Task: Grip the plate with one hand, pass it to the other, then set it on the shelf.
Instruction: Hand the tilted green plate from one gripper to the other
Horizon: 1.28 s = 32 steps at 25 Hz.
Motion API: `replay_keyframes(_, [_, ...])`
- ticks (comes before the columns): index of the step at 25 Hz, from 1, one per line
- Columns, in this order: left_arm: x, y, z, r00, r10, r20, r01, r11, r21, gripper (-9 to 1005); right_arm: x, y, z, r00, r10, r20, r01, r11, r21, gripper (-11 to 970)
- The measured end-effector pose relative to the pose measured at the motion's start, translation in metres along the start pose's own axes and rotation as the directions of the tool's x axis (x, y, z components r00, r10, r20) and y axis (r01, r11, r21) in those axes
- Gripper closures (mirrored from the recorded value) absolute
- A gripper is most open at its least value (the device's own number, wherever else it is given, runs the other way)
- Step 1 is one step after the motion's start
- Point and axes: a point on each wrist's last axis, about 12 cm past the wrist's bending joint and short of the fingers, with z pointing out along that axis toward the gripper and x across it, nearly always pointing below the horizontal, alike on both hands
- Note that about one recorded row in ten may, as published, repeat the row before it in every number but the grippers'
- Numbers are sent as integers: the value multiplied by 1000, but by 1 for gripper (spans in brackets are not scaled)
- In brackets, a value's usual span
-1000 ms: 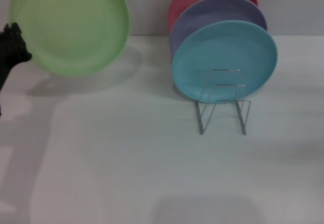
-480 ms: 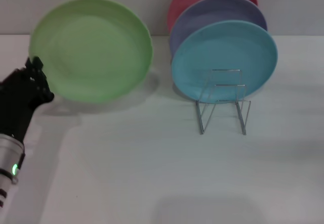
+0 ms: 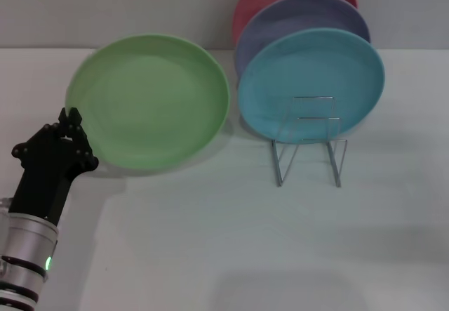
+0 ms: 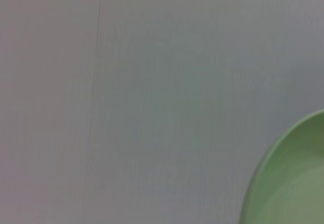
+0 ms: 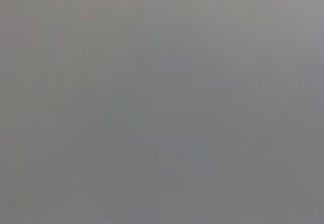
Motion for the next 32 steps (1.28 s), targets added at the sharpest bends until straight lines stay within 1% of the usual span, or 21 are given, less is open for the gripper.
replay_keyframes(3, [0, 0, -1, 1000, 6, 4, -6, 1000, -13, 959, 2, 16, -19, 998, 59, -3, -59, 997, -58, 407])
replay_keyframes(5, [0, -1, -2, 999, 36, 10, -36, 999, -25, 959, 5, 35, -36, 994, 108, -26, -110, 988, -110, 407])
replay_keyframes(6, [0, -1, -2, 999, 46, 10, -45, 999, -29, 959, 5, 35, -36, 994, 108, -26, -110, 988, -110, 407])
replay_keyframes(7, [0, -2, -2, 998, 58, 9, -58, 998, -37, 959, 8, 50, -45, 992, 123, -38, -126, 983, -131, 407])
replay_keyframes(8, [0, -2, -2, 998, 58, 9, -58, 998, -37, 959, 8, 50, -45, 992, 123, -38, -126, 983, -131, 407])
replay_keyframes(9, [0, -4, -2, 997, 75, 2, -74, 996, -49, 959, 9, 65, -53, 991, 121, -48, -127, 981, -146, 407])
replay_keyframes(10, [0, -4, -2, 997, 75, 2, -74, 996, -49, 959, 9, 65, -53, 991, 121, -48, -127, 981, -146, 407])
replay_keyframes(12, [0, -6, -1, 996, 89, -10, -90, 994, -58, 958, 11, 78, -59, 992, 112, -62, -120, 980, -160, 407])
replay_keyframes(13, [1, -7, -1, 995, 96, -16, -96, 993, -63, 958, 12, 88, -61, 991, 109, -75, -121, 978, -173, 407])
replay_keyframes(14, [2, -7, 0, 995, 97, -27, -99, 992, -74, 958, 14, 103, -64, 990, 102, -95, -119, 973, -196, 408])
replay_keyframes(17, [1, -7, -1, 995, 90, -31, -92, 992, -85, 958, 16, 123, -67, 986, 103, -129, -131, 964, -230, 408])
replay_keyframes(18, [1, -7, -1, 995, 90, -31, -92, 992, -85, 958, 16, 123, -67, 986, 103, -129, -131, 964, -230, 408])
replay_keyframes(19, [2, -6, -2, 996, 86, -33, -88, 992, -95, 958, 17, 135, -67, 983, 102, -152, -138, 959, -249, 408])
replay_keyframes(20, [2, -5, -3, 996, 84, -36, -87, 991, -100, 958, 17, 135, -67, 983, 102, -152, -138, 959, -249, 408])
replay_keyframes(21, [2, -5, -3, 996, 84, -36, -87, 991, -100, 958, 18, 141, -67, 982, 97, -163, -138, 956, -260, 408])
replay_keyframes(22, [3, -4, -5, 996, 77, -41, -81, 991, -111, 958, 19, 152, -66, 979, 88, -183, -138, 950, -281, 408])
replay_keyframes(23, [3, -4, -5, 996, 77, -41, -81, 991, -111, 958, 19, 152, -66, 979, 88, -183, -138, 950, -281, 407])
replay_keyframes(24, [3, -4, -9, 997, 73, -39, -77, 990, -115, 957, 21, 160, -66, 976, 80, -202, -140, 942, -304, 407])
replay_keyframes(26, [3, -5, -12, 997, 73, -35, -76, 990, -117, 957, 22, 164, -65, 974, 77, -213, -143, 938, -314, 407])
replay_keyframes(28, [2, -7, -21, 997, 75, -12, -76, 990, -119, 957, 28, 177, -57, 961, 80, -265, -169, 928, -331, 407])
replay_keyframes(32, [1, -14, -29, 997, 72, 8, -70, 991, -111, 957, 34, 185, -49, 949, 70, -306, -182, 917, -355, 407])
